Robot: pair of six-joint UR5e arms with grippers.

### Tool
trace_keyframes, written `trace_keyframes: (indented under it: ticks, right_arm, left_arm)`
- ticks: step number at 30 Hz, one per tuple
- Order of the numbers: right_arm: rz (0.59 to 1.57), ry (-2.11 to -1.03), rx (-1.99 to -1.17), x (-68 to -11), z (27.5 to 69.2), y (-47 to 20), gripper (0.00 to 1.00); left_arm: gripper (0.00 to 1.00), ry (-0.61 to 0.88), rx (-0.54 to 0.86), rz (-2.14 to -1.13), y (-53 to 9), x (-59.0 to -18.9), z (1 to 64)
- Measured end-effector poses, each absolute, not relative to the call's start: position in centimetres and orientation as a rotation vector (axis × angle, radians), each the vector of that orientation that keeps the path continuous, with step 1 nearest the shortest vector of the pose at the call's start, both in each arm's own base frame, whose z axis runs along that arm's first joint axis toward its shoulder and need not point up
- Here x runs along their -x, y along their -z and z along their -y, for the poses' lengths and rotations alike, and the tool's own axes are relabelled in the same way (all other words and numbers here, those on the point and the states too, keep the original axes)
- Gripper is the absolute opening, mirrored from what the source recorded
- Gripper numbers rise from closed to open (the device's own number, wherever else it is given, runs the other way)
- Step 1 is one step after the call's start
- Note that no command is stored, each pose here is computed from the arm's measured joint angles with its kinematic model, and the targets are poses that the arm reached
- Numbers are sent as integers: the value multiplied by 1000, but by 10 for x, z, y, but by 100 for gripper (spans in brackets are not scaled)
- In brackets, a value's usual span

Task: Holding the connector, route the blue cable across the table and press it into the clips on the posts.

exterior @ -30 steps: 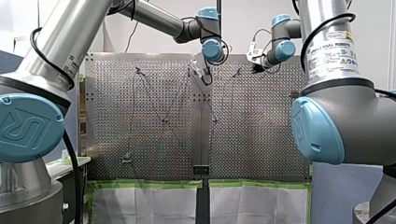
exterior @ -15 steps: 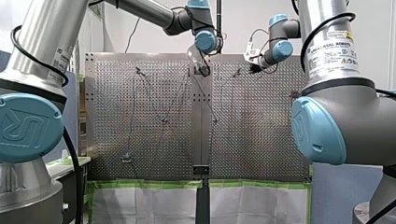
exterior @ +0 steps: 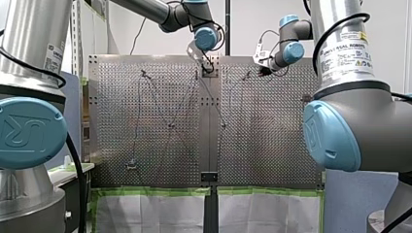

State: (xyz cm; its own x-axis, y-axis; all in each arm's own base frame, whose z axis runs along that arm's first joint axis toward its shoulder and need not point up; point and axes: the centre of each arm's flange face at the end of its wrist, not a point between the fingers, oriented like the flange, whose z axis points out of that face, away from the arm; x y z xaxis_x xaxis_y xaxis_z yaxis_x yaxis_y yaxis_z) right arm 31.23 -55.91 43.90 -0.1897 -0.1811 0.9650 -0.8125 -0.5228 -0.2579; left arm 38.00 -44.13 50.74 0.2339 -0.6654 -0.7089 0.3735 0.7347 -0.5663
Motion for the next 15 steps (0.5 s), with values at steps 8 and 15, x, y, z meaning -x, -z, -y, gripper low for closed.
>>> trace_keyframes:
  ticks: [8,15]
  right_arm:
    - [1152,-1761,-1607,-314,559,-438,0]
    - [1148,-1762,-1611,-316,557,-438,0]
  left_arm:
    - [100,702,310,-1130,-478,-382,436]
    - [100,634,271,-1186,-421,-385,446]
